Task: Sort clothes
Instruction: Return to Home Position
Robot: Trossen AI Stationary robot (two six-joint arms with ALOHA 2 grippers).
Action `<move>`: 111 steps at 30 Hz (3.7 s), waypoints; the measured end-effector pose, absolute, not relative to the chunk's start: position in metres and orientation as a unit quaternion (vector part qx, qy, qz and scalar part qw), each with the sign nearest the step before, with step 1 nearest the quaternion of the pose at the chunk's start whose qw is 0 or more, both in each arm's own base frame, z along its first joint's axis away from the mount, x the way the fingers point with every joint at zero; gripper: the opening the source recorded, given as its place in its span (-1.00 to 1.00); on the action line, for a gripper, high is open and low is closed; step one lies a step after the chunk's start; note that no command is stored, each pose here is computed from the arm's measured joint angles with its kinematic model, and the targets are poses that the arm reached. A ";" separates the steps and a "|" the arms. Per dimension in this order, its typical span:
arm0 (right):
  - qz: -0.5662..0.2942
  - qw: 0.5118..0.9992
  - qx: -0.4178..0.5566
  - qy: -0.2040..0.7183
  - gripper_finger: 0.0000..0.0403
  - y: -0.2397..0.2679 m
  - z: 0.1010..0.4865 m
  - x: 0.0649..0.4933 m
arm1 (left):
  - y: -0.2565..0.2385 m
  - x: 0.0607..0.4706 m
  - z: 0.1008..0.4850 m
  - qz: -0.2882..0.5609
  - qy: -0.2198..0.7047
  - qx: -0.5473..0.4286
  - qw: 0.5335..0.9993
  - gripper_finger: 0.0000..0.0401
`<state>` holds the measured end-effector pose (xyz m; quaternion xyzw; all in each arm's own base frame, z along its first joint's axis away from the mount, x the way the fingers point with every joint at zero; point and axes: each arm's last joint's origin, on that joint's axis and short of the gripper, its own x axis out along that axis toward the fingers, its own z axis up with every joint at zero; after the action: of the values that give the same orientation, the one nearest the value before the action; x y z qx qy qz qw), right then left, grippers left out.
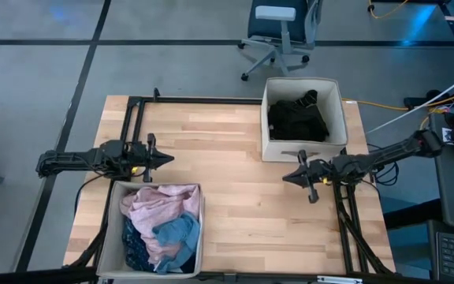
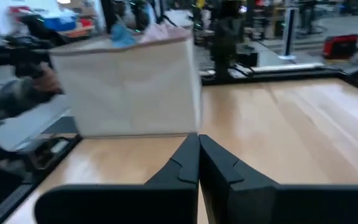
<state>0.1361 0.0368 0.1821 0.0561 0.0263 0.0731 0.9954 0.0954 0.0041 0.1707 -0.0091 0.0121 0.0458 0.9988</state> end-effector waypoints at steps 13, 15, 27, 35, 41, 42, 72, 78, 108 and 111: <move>0.090 0.995 0.029 0.021 -0.96 0.028 0.182 0.105 | 0.004 0.095 0.171 0.047 0.014 0.029 0.998 -1.00; 0.076 0.997 0.018 0.016 -0.96 0.027 0.178 0.103 | 0.004 0.095 0.171 0.047 0.014 0.030 0.998 -1.00; 0.076 0.997 -0.003 -0.006 -0.96 0.024 0.170 0.095 | 0.004 0.095 0.171 0.047 0.014 0.029 0.998 -1.00; 0.074 0.997 0.000 0.007 -0.96 0.014 0.168 0.097 | 0.004 0.095 0.171 0.047 0.014 0.029 0.998 -1.00; 0.062 0.998 0.010 0.008 -0.96 0.011 0.167 0.098 | 0.004 0.095 0.171 0.047 0.015 0.029 0.998 -1.00; 0.054 0.998 0.011 0.008 -0.96 0.011 0.167 0.098 | 0.004 0.095 0.171 0.047 0.014 0.029 0.998 -1.00; 0.039 0.999 0.010 0.001 -0.96 0.010 0.168 0.098 | 0.004 0.095 0.171 0.047 0.015 0.028 0.998 -1.00; 0.039 0.999 0.010 0.001 -0.96 0.010 0.168 0.098 | 0.004 0.095 0.171 0.047 0.015 0.028 0.998 -1.00; 0.039 0.999 0.010 0.001 -0.96 0.010 0.168 0.098 | 0.004 0.095 0.171 0.047 0.015 0.028 0.998 -1.00; 0.039 0.999 0.010 0.001 -0.96 0.010 0.168 0.098 | 0.004 0.095 0.171 0.047 0.015 0.028 0.998 -1.00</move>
<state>0.0979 0.0099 0.1683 0.0101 0.0011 0.0387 0.9992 0.0954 0.0042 0.1706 0.0284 0.0146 0.0475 0.9984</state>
